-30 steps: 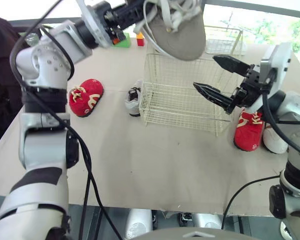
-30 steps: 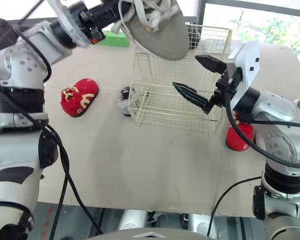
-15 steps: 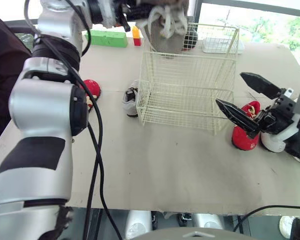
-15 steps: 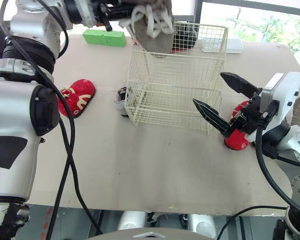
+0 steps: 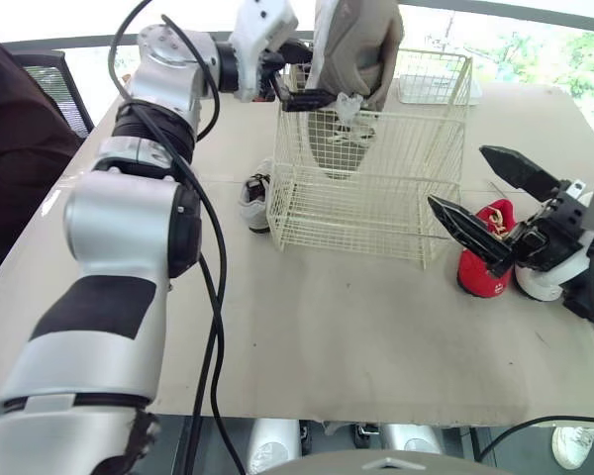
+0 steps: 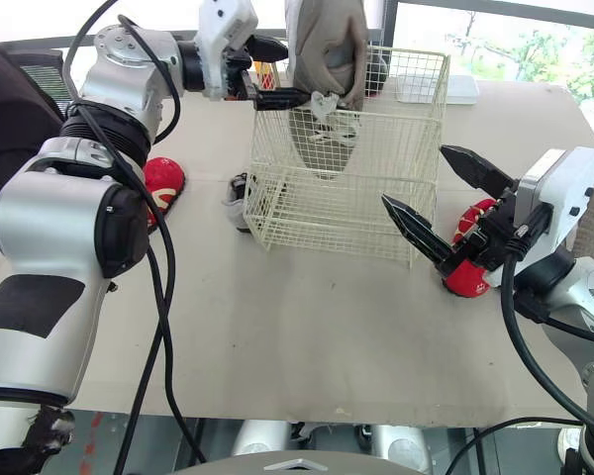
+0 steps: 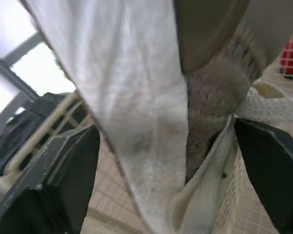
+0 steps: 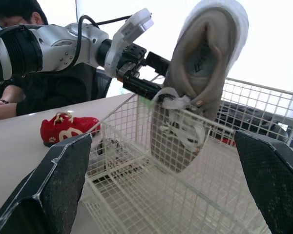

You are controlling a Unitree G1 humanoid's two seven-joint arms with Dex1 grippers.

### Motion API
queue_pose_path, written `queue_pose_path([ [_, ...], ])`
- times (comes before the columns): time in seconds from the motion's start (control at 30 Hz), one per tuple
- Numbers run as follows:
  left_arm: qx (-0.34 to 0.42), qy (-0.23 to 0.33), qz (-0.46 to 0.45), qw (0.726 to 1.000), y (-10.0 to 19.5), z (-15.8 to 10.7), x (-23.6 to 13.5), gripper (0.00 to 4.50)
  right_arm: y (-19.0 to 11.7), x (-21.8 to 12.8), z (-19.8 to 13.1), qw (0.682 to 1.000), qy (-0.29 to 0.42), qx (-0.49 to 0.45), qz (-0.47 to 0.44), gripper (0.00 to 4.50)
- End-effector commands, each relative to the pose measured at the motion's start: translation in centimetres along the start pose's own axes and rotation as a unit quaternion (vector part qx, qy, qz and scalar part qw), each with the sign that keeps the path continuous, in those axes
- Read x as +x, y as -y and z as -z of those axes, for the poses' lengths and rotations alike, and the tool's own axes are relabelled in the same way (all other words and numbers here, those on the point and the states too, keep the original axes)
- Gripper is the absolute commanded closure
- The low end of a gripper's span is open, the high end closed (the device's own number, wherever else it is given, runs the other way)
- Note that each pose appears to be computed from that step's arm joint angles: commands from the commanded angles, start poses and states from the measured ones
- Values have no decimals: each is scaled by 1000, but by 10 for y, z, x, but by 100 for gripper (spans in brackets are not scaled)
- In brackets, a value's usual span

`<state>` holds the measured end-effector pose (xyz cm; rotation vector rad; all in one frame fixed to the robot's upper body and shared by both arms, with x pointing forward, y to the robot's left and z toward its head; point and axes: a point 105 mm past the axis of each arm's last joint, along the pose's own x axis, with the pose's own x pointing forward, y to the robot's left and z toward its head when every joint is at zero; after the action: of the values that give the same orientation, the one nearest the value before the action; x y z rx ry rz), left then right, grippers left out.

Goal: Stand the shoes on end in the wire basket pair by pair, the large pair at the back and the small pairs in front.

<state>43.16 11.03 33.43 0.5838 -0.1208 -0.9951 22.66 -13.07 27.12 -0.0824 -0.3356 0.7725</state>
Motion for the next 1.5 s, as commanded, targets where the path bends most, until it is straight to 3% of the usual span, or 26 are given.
queue_pose_path([
  [0.03,-8,59,-43,997,-21,-27,-28,5,-6,0,-8,1000,13,-13,-12,0],
  [0.2,-50,123,-34,991,-27,-40,-55,5,11,-1,-3,1000,-9,-16,21,0],
  [0.37,-148,194,68,967,1,-52,-69,5,50,-11,9,993,-54,30,104,0],
  [0.53,-228,209,120,943,82,-50,-66,5,78,-36,9,978,-124,-42,160,0],
  [0.63,-238,198,167,936,128,-47,-62,5,97,-59,11,964,-164,-67,198,0],
  [0.87,-270,165,211,925,181,-24,-33,5,133,-116,20,917,-278,-83,274,0],
  [1.0,-303,191,128,925,168,-8,-24,5,110,-96,2,941,-242,-124,202,0],
  [1.1,-308,236,-11,922,131,-10,-27,5,74,-73,-19,975,-171,-106,97,0],
  [1.23,-269,231,-205,912,83,0,-48,5,35,-52,-47,993,-49,-111,-1,0],
  [1.33,-197,207,-271,919,70,-1,-50,5,18,-42,-48,993,-33,-107,-48,0],
  [1.5,-142,184,-276,933,65,0,-20,5,14,-33,-49,992,-17,-112,-48,0],
])
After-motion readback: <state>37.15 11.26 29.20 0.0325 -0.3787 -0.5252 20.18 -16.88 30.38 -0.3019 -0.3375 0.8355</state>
